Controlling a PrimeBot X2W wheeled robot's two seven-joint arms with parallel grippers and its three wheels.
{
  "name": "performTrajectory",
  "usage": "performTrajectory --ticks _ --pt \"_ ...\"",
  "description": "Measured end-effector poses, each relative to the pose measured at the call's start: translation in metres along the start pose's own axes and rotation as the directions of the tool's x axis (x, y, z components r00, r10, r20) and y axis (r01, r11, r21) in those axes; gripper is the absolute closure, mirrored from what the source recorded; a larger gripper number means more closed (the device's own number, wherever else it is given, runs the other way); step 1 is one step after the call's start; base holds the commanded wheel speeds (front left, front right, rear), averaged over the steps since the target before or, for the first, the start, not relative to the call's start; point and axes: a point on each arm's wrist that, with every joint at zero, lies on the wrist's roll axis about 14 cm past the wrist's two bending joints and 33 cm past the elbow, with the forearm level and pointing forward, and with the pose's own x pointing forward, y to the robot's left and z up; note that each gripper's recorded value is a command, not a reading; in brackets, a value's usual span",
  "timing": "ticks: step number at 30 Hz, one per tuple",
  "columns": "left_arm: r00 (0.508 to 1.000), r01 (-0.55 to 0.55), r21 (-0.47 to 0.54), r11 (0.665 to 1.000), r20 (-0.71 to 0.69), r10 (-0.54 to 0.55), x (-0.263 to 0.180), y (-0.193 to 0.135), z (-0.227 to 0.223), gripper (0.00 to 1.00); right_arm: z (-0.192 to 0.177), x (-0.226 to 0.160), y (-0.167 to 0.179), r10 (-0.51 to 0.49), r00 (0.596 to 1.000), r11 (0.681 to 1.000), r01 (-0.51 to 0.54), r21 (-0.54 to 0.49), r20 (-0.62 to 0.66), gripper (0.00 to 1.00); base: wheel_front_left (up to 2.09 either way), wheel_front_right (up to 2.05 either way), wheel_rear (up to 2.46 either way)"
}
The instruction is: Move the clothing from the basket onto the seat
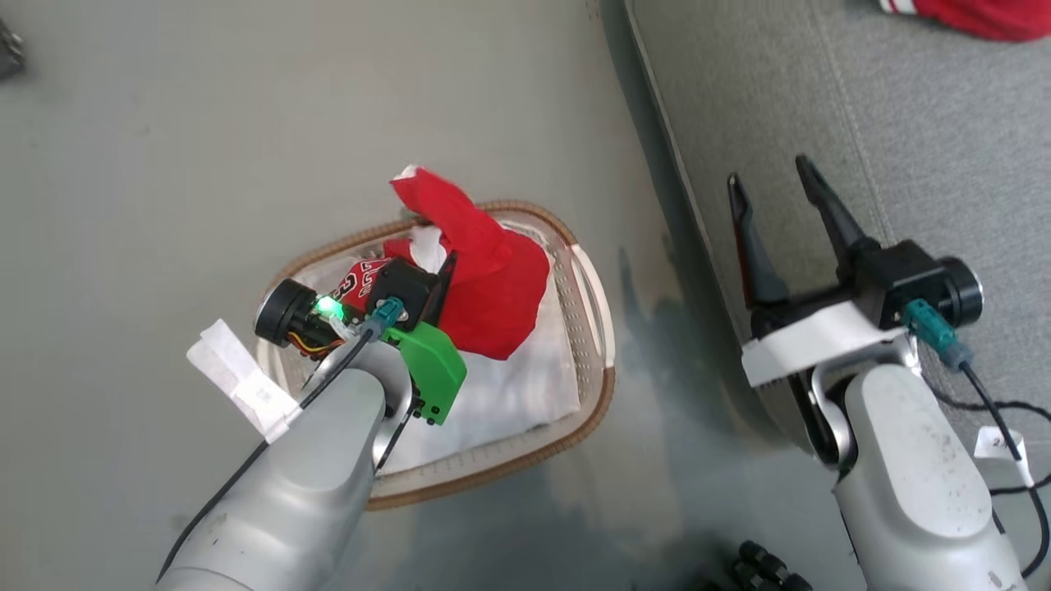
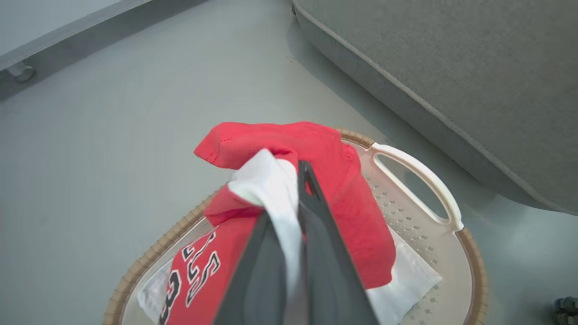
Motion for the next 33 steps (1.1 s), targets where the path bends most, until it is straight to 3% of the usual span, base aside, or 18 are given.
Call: performTrajectory --ticks 11,18,22,28,33 --pt "0.969 -0.067 0.264 0.962 0.248 -0.001 -0.057 0.004 0.121 1.0 0.031 -0.047 0.017 0.02 0.999 1.0 -0.021 0.008 0.04 0.0 0.0 0.0 0.0" --pt "0.912 -0.161 0.413 0.897 0.408 -0.024 -0.103 -0.007 0.219 1.0 0.057 -0.076 0.032 0.052 0.993 0.999 -0.053 0.0 0.104 0.0 0.0 0.0 0.0" --pt "0.86 -0.247 0.49 0.836 0.509 -0.045 -0.144 -0.021 0.284 1.0 0.079 -0.092 0.043 0.083 0.983 0.997 -0.082 -0.013 0.162 0.0 0.0 0.0 0.0" --pt "0.808 -0.301 0.545 0.783 0.582 -0.094 -0.184 -0.053 0.337 1.0 0.101 -0.106 0.056 0.117 0.967 0.993 -0.113 -0.031 0.224 0.0 0.0 0.0 0.0" --pt "0.772 -0.325 0.563 0.76 0.622 -0.13 -0.205 -0.075 0.363 1.0 0.115 -0.111 0.069 0.156 0.952 0.988 -0.149 -0.046 0.263 0.0 0.0 0.0 0.0"
